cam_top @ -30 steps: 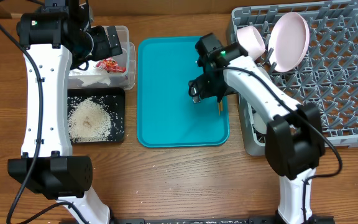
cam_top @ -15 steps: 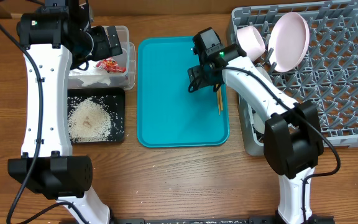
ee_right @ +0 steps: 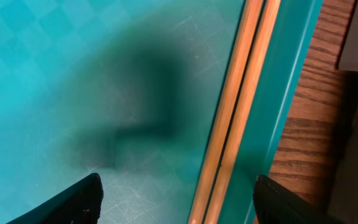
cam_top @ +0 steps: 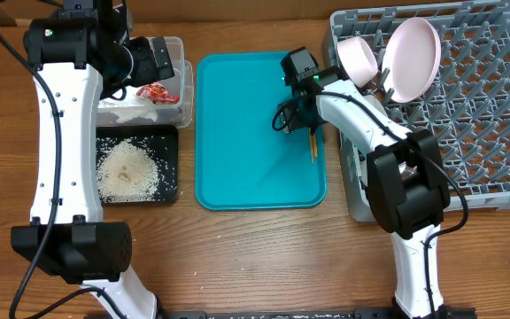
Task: Sort waste into correct bins and load items into the dishwasher
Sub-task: 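Grasp the wooden chopsticks on the teal tray with the right gripper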
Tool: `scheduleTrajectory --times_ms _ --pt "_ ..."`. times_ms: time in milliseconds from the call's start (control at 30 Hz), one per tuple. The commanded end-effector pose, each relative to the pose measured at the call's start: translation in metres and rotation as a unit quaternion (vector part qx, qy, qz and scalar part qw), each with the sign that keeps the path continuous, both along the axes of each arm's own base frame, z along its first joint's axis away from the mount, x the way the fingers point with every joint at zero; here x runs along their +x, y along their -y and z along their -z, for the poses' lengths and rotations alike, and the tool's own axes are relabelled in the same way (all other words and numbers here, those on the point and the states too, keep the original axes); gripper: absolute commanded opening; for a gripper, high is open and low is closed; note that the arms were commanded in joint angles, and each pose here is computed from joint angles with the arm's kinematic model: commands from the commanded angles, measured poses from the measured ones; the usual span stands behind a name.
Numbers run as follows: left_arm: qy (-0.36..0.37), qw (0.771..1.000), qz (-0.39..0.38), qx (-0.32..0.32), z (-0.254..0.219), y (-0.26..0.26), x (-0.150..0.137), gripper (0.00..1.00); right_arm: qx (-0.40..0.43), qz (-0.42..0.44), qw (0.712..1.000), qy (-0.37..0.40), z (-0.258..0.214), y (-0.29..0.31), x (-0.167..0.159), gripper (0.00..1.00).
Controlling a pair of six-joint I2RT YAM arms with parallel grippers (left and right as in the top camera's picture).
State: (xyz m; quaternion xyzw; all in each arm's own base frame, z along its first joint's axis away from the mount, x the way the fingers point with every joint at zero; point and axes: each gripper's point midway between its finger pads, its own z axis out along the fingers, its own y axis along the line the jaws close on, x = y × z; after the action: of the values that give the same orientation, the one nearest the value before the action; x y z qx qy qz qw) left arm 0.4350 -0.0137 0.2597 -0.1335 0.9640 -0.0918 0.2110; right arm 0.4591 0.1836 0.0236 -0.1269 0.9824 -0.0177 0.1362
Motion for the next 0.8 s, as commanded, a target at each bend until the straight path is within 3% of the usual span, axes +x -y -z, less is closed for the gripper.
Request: scheduleTrajectory --times_ms 0,500,567,667,767 --pt "0.012 1.0 0.003 0.005 -0.008 0.0 0.001 1.0 -0.001 0.0 1.0 0.0 0.004 -0.001 0.002 0.79" --pt "0.012 1.0 0.003 0.005 -0.008 0.0 0.001 1.0 0.017 -0.007 0.998 -0.06 0.025 -0.007 -0.02 0.73" --pt "0.012 1.0 0.003 0.005 -0.008 0.0 0.001 1.0 0.019 -0.008 0.997 -0.075 0.026 -0.006 -0.027 0.64" --pt "0.012 1.0 0.004 0.005 -0.008 0.0 0.001 1.0 0.016 -0.008 0.995 -0.095 0.027 -0.004 -0.037 0.41" --pt "0.012 1.0 0.004 0.005 -0.008 0.0 0.001 1.0 0.016 -0.009 0.994 -0.108 0.028 -0.004 -0.043 0.28"
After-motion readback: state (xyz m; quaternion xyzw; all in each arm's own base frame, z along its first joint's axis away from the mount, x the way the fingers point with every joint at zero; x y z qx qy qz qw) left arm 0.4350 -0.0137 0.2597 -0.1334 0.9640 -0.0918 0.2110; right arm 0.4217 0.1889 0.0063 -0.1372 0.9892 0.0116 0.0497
